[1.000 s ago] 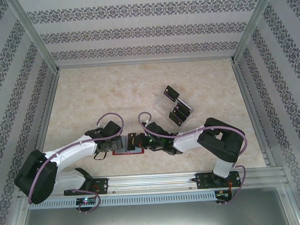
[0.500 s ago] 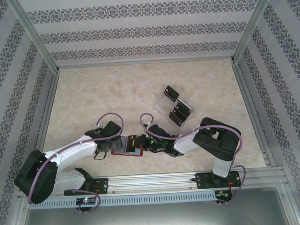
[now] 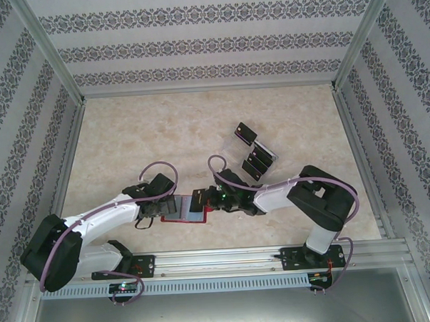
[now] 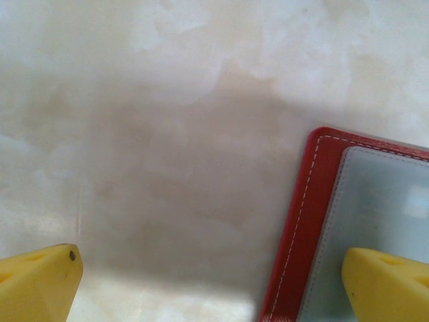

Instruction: Put the credit cards into the card holder

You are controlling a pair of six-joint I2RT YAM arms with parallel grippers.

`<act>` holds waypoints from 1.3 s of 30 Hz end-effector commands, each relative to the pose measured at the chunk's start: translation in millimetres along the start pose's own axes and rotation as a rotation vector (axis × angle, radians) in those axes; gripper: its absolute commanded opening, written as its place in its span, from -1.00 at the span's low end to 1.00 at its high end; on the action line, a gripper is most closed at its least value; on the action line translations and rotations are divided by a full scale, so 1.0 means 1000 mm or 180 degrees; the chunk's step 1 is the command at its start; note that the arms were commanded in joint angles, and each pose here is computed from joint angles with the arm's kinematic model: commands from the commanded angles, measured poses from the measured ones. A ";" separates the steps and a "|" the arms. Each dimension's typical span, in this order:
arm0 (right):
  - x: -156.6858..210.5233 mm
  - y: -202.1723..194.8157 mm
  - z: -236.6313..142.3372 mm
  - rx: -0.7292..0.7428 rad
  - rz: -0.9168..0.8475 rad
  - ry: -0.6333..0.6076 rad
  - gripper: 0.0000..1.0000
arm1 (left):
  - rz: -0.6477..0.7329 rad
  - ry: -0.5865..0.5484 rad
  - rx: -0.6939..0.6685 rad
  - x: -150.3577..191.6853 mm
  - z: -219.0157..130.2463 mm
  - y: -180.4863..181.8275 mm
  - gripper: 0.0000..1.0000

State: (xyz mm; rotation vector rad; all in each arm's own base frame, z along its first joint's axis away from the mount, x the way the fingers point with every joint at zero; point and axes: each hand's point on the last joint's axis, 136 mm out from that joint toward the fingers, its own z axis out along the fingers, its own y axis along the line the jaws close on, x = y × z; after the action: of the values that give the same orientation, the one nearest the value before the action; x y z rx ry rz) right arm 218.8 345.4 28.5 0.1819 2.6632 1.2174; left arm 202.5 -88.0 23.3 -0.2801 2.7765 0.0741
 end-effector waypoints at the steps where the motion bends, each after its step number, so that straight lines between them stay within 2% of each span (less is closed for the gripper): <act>1: 0.012 -0.067 -0.013 0.0859 -0.0023 0.0218 -1.00 | 0.0068 0.0035 0.0069 0.003 -0.003 -0.009 1.00; 7: -0.002 -0.081 -0.024 0.1115 -0.0152 0.0223 -1.00 | 0.0091 0.0003 0.0236 0.004 -0.005 -0.029 1.00; 11: -0.009 -0.074 -0.027 0.1041 -0.0207 0.0228 -1.00 | 0.0134 -0.0056 0.0276 0.000 -0.009 -0.039 1.00; 16: -0.017 -0.038 -0.035 0.0710 -0.0384 0.0190 -1.00 | 0.0169 -0.0262 0.0126 -0.015 -0.021 -0.029 1.00; 24: -0.030 0.017 -0.058 0.0320 -0.0580 0.0060 -1.00 | 0.0100 -0.0355 -0.0055 -0.020 -0.028 -0.001 1.00; 30: -0.022 0.043 -0.058 0.0094 -0.0571 0.0076 -1.00 | 0.0089 -0.0383 -0.0061 -0.024 -0.034 0.005 1.00; 39: 0.008 0.064 -0.026 -0.0179 -0.0437 0.0009 -1.00 | 0.0289 -0.0242 0.0179 -0.015 -0.025 -0.011 1.00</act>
State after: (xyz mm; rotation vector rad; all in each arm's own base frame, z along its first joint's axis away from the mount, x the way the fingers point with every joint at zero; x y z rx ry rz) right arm 199.9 360.6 94.5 -0.1023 2.6420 1.2054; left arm 212.7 -97.2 59.0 -0.1782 2.6819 0.0351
